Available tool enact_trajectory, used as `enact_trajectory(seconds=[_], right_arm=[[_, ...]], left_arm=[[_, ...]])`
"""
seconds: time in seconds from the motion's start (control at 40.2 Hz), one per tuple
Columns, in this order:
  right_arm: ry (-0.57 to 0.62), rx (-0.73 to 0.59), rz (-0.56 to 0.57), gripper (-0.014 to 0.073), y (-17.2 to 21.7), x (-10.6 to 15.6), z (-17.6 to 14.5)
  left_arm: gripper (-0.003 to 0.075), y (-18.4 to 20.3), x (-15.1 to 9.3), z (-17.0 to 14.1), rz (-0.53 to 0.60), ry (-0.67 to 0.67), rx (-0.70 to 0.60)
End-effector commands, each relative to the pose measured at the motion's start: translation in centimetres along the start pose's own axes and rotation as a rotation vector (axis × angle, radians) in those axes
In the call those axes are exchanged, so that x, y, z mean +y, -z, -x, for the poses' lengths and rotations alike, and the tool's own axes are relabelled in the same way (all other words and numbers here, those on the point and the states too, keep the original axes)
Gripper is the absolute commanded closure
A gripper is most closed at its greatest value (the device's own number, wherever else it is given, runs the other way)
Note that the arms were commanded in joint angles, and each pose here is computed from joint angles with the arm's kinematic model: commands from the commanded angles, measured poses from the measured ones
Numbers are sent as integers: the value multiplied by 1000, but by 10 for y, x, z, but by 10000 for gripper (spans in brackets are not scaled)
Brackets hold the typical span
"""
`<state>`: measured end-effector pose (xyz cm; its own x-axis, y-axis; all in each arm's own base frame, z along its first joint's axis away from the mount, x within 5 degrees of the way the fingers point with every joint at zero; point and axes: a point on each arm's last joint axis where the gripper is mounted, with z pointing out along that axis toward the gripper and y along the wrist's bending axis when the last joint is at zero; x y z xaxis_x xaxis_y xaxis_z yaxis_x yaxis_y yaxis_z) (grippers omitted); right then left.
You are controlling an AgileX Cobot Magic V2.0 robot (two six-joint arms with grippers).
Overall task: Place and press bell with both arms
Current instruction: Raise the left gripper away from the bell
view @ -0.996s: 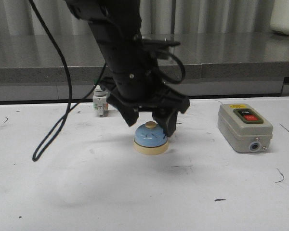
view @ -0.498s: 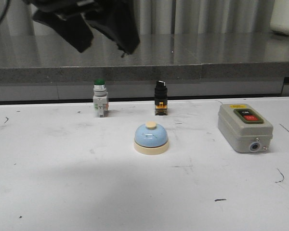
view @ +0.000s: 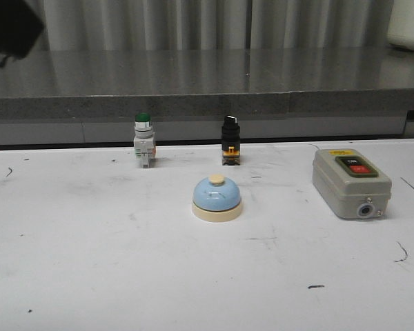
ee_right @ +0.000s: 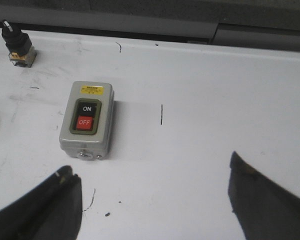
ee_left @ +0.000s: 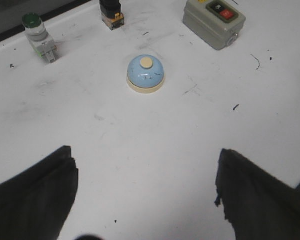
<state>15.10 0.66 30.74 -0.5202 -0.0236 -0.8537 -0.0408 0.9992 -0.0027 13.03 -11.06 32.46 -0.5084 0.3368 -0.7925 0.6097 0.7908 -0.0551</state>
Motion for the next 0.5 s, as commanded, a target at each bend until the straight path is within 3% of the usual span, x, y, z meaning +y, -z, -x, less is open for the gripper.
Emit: enact_trajectory(seconds=[0.0,0.149,0.299,0.473], right_arm=[[12,-108,-9,-18,5,-1,17],[5,-109,8,-18,8,1,20],[85,-79,83,-8,21,14,38],[197,-26,210,166,31,39,62]], left_arm=[[167,18,-2,2,-21,17,-111],[167,28,-1,-6,-23,17,-136],[167,29,-1,-6,-23,17,-139],[167,29,-1,-5,-23,17,-145]])
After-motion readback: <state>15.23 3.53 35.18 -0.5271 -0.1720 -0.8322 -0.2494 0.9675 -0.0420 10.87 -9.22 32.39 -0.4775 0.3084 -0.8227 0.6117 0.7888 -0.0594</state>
